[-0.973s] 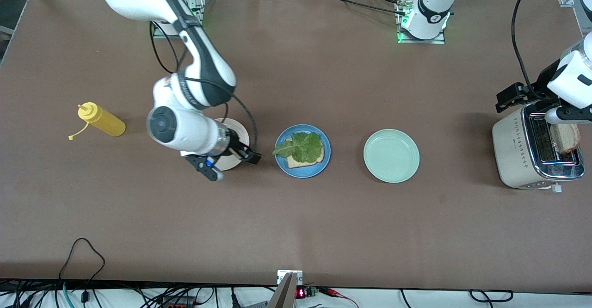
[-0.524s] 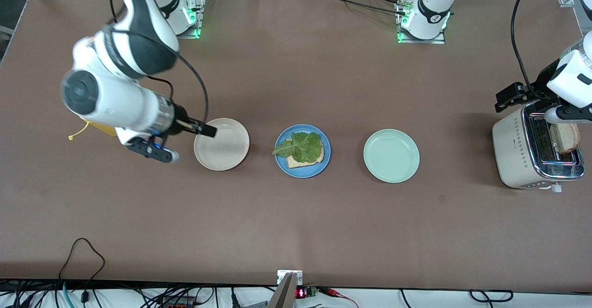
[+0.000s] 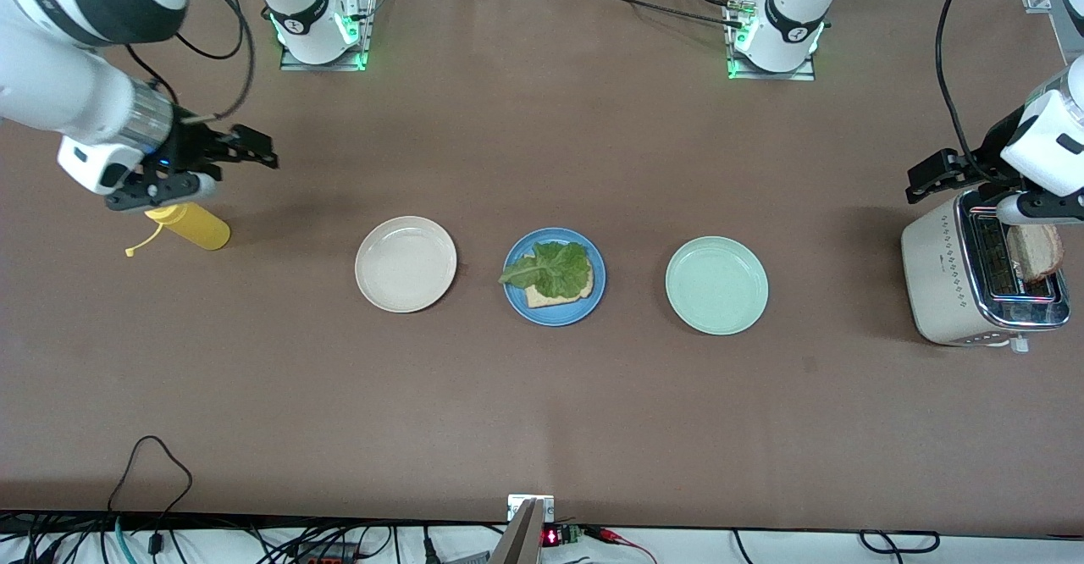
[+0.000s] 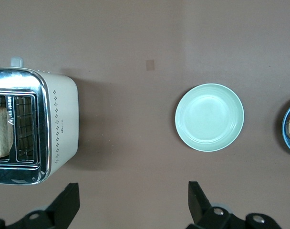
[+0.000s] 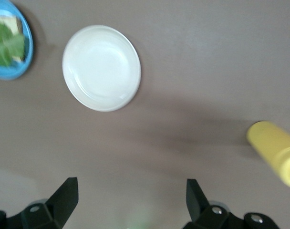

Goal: Make sandwich in blue plate with both arms
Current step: 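Withdraw the right gripper and move it to the yellow mustard bottle, then grasp the yellow mustard bottle with the right gripper and lift it, then carry the mustard over the blue plate while the left gripper reaches the toaster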

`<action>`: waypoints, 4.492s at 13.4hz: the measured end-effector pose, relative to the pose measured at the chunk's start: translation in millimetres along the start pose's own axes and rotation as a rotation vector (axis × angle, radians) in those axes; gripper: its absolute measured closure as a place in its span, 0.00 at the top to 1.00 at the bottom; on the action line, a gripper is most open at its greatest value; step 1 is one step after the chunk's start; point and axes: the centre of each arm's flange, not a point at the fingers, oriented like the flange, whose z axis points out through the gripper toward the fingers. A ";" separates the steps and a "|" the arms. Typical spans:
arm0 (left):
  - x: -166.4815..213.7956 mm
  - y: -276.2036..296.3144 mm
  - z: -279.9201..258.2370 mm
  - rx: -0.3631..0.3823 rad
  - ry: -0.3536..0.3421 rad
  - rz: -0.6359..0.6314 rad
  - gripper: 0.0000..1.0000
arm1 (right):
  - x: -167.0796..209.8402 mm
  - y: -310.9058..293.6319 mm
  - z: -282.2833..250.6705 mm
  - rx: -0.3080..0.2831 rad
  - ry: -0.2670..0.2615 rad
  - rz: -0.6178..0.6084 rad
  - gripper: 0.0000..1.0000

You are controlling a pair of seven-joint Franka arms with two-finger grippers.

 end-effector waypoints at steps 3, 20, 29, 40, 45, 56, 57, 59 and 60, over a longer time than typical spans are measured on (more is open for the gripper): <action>-0.5 0.0 0.0 0.000 -0.003 0.000 1.00 | -34.6 101.6 4.7 0.000 0.066 -0.212 1.00; -3.2 3.4 -3.7 0.000 -0.001 0.009 1.00 | -153.6 350.8 197.0 0.214 0.621 -1.031 1.00; -3.0 -0.1 -3.7 0.000 -0.001 0.003 1.00 | -131.4 378.0 284.5 0.304 0.786 -1.034 1.00; -3.0 -0.2 -3.7 0.000 -0.001 0.003 1.00 | -106.9 361.5 321.0 0.392 0.913 -1.033 1.00; -3.0 -0.2 -3.7 0.000 -0.001 0.003 1.00 | -90.4 341.2 335.2 0.445 0.941 -1.062 1.00; -2.9 1.3 -3.3 0.000 -0.002 0.008 1.00 | -25.5 288.4 314.6 0.481 0.905 -1.169 0.63; -2.9 1.7 -3.2 0.000 -0.002 0.009 1.00 | -11.2 279.0 297.9 0.463 0.869 -1.182 0.63; -2.8 1.8 -2.9 0.000 -0.003 0.009 1.00 | 19.4 249.8 250.5 0.419 0.752 -1.197 0.63; -2.5 2.0 -1.9 -0.003 -0.005 0.008 1.00 | 34.2 228.9 223.8 0.389 0.684 -1.203 0.63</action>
